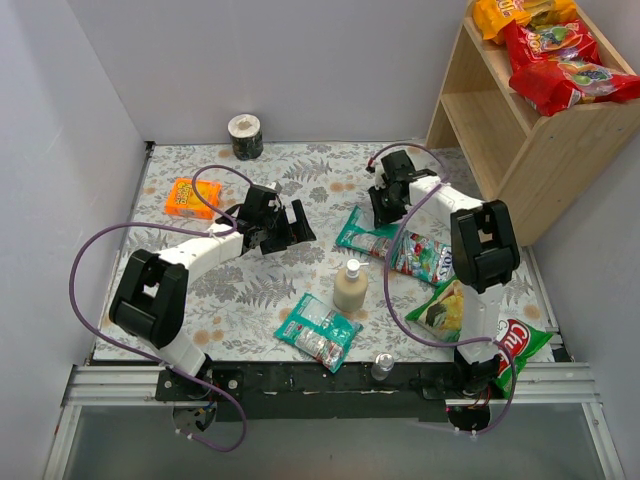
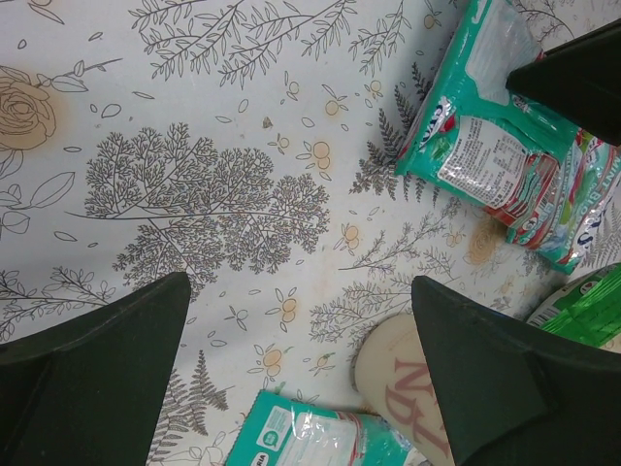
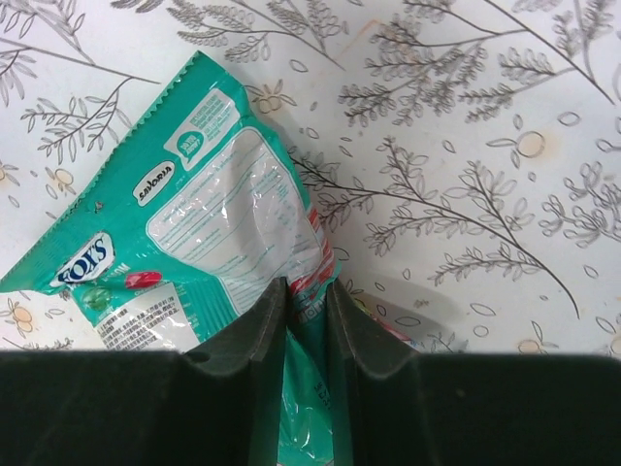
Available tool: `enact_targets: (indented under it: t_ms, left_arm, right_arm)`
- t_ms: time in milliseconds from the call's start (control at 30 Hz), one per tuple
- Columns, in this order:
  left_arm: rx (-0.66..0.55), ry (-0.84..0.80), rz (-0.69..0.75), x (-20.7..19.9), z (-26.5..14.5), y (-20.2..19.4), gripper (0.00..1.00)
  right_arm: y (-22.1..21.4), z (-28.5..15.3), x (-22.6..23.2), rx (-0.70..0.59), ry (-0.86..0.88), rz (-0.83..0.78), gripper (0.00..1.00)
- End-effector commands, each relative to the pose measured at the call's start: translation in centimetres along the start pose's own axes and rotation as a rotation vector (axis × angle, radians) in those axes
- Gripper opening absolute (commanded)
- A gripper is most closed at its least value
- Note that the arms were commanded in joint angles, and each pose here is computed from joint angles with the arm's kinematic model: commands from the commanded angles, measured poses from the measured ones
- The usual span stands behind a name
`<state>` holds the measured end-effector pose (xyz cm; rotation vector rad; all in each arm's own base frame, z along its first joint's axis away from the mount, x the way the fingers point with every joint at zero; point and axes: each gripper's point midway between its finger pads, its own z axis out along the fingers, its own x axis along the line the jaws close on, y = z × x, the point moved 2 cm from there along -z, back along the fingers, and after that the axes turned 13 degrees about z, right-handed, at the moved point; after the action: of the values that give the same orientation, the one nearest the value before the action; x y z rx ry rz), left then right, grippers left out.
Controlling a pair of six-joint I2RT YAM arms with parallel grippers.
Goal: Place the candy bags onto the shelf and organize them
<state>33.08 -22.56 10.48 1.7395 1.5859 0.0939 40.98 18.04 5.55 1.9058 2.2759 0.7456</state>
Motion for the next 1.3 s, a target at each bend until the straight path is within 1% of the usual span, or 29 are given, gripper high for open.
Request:
enact_targets:
  t_ms: [0,33,133,367,467,633,800,933,1033,1200,1267]
  left_arm:
    - [-0.049,-0.016,0.032,-0.6,-1.8,1.4,0.98]
    - [-0.048,-0.015,0.036,-0.6,-1.8,1.4,0.98]
    - [-0.05,-0.013,0.044,-0.6,-2.0,1.5,0.98]
    - [-0.066,-0.003,0.061,-0.5,-2.4,1.9,0.98]
    - [-0.07,-0.005,0.068,-0.5,-2.5,2.0,0.98]
    - [-0.069,-0.004,0.071,-0.5,-2.5,1.9,0.98]
    - [-0.068,-0.007,0.077,-0.5,-2.4,2.0,0.98]
    - [-0.065,-0.006,0.077,-0.5,-2.3,2.0,0.98]
    - [-0.061,-0.007,0.077,-0.5,-2.2,2.0,0.98]
    - [-0.057,-0.014,0.075,-0.6,-2.1,1.9,0.98]
    - [-0.057,-0.013,0.074,-0.6,-2.1,2.0,0.98]
  right_arm:
    - [3.7,-3.9,-0.3,-0.142,-0.068,0.062,0.01]
    - [4.9,-4.6,-0.6,-0.191,-0.099,0.075,0.01]
    - [8.1,-7.5,-0.2,-0.318,-0.124,0.094,0.01]
    - [14.4,-14.2,0.0,-0.572,-0.187,0.175,0.01]
    - [16.5,-16.3,-0.1,-0.652,-0.206,0.195,0.01]
    - [18.7,-19.4,-2.0,-0.769,-0.27,0.301,0.01]
    - [20.0,-22.0,-3.6,-0.871,-0.292,0.368,0.01]
    - [20.2,-24.6,-5.2,-0.958,-0.343,0.43,0.01]
    - [19.7,-25.8,-6.4,-1.008,-0.372,0.498,0.01]
    - [19.1,-27.3,-7.2,-1.097,-0.376,0.608,0.01]
    - [18.8,-27.2,-7.4,-1.105,-0.384,0.624,0.01]
